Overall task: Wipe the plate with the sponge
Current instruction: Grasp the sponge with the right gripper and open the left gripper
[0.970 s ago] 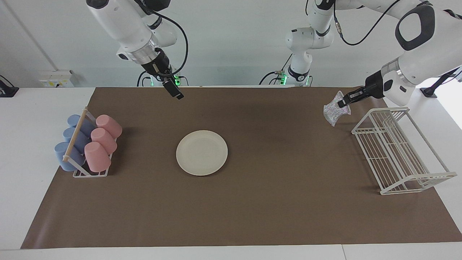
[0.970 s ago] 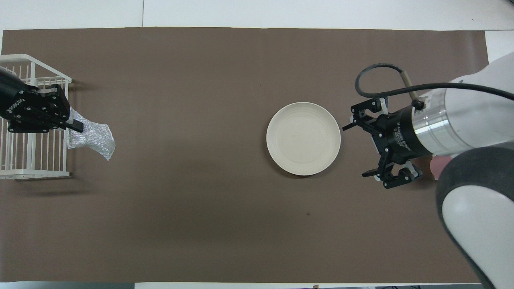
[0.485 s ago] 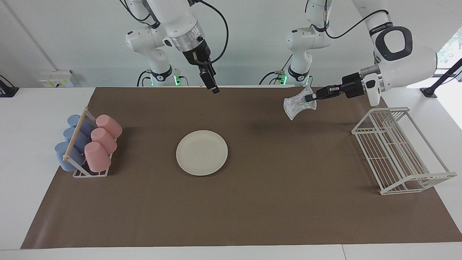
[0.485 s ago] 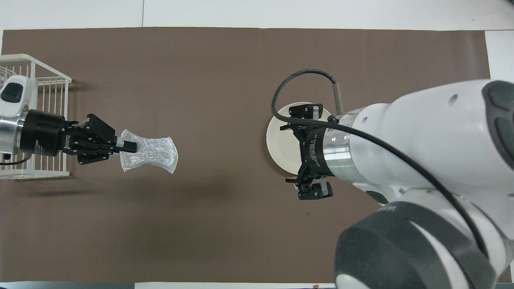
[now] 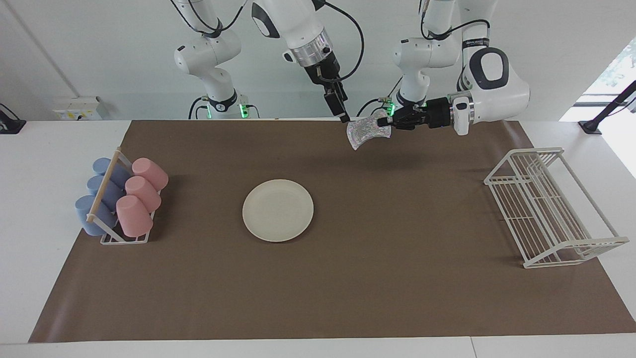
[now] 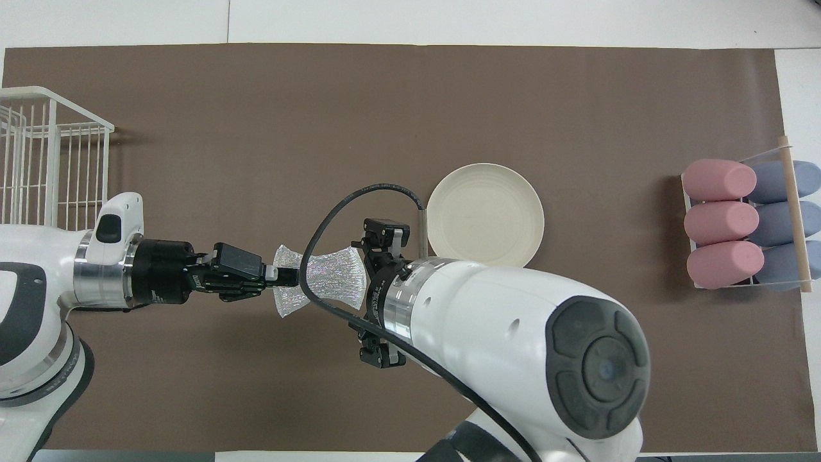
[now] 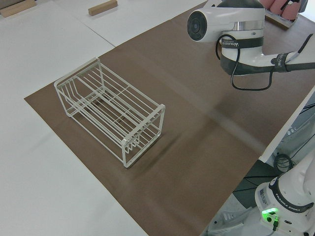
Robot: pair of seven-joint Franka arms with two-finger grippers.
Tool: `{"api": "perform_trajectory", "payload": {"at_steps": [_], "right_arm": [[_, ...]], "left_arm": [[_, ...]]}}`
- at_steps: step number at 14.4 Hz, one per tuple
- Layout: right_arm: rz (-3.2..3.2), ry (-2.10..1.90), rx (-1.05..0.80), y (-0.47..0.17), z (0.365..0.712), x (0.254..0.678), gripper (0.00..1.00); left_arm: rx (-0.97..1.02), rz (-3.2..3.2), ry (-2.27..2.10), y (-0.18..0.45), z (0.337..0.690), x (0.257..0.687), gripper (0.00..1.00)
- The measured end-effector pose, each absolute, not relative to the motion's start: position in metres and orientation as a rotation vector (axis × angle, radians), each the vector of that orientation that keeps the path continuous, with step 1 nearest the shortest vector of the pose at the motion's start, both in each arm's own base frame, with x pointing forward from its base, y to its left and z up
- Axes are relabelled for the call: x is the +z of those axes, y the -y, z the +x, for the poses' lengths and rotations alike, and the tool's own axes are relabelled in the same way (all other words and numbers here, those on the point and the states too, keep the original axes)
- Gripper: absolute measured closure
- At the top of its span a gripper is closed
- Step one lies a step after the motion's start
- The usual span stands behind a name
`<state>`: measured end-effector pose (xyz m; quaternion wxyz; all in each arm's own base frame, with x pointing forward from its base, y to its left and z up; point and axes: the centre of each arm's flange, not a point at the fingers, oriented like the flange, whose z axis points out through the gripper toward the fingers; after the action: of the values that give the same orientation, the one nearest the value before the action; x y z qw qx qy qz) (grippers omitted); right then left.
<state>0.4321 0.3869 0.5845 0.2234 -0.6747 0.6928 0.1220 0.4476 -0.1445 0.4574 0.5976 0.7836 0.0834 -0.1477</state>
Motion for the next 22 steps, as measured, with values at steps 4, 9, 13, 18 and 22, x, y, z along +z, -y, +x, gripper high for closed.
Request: {"api": "perform_trajectory", "payload": {"at_steps": [4,9,13,18,22], "right_arm": [[-1.899,-1.947,0.346,-0.394,0.424,0.548,0.0],[-1.907,-1.971,0.347,-0.396,0.427,0.528,0.19],[-1.885,-1.951,0.335,-0.398,0.428,0.532,0.29],[-1.872,-1.938,0.329,-0.399,0.428,0.534,0.83],[-1.871,-1.938,0.329,-0.399,0.428,0.534,0.89]], "left_arm": [[-0.348,1.786,-0.156,0.161,0.438,0.448,0.96],[-0.34,1.783,-0.15,0.16,0.439,0.448,0.96],[-0.339,1.783,-0.15,0.16,0.439,0.448,0.96],[-0.339,1.781,-0.151,0.159,0.439,0.448,0.96],[-0.34,1.781,-0.151,0.159,0.439,0.448,0.96]]}}
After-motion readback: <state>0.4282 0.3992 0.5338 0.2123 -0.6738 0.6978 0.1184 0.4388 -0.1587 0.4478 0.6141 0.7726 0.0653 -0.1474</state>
